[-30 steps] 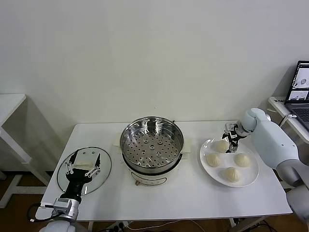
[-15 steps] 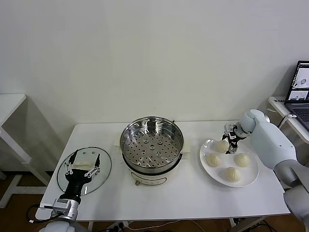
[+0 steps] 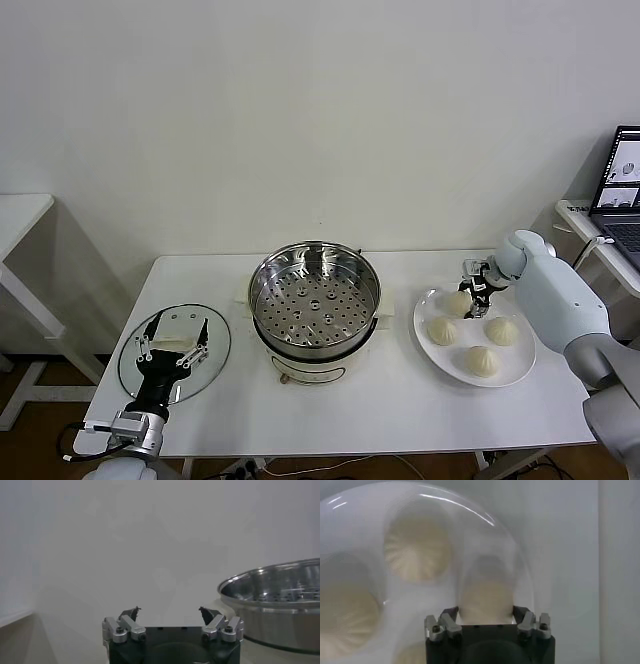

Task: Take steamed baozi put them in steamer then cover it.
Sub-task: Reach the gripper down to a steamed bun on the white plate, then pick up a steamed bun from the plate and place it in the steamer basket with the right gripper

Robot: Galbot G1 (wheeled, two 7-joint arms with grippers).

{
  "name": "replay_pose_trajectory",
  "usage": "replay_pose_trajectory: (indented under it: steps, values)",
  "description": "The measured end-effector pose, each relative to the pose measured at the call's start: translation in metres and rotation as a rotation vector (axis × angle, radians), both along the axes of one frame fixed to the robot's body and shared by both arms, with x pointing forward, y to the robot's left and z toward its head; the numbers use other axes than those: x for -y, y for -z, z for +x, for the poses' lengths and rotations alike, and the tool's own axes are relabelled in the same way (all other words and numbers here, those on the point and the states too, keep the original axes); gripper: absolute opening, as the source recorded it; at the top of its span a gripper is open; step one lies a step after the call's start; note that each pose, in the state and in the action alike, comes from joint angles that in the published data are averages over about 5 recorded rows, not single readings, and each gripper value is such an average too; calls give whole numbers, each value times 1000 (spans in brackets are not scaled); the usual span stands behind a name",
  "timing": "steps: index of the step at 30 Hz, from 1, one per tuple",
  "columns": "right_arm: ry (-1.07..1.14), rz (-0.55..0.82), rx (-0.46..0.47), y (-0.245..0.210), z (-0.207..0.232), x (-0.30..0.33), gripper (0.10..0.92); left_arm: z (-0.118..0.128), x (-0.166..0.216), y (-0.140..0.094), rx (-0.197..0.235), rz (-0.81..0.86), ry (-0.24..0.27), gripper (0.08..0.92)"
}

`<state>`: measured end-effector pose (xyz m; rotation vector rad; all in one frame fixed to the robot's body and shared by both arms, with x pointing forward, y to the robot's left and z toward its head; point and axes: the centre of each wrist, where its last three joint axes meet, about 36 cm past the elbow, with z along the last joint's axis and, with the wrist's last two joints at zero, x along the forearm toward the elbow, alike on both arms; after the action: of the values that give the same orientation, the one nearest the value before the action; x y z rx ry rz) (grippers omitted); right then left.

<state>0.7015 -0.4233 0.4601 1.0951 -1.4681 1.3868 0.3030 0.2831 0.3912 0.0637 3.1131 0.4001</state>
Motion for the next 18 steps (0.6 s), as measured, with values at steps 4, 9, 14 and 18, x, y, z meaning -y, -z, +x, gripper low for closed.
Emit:
replay_pose_trajectory:
  steps: [4,9,14,18]
  values:
    - [-6,0,1,-5,0,2,730,0,0,0,0,-1,0,823]
    - [-18,-5,8,-16,-1,5,729,1,1,0,2,-2,1,823]
    - [-36,-9,23,-35,-3,10,729,2,2,-1,6,-4,3,823]
    - [-75,-6,48,-60,-7,12,729,2,2,-3,9,-1,3,823]
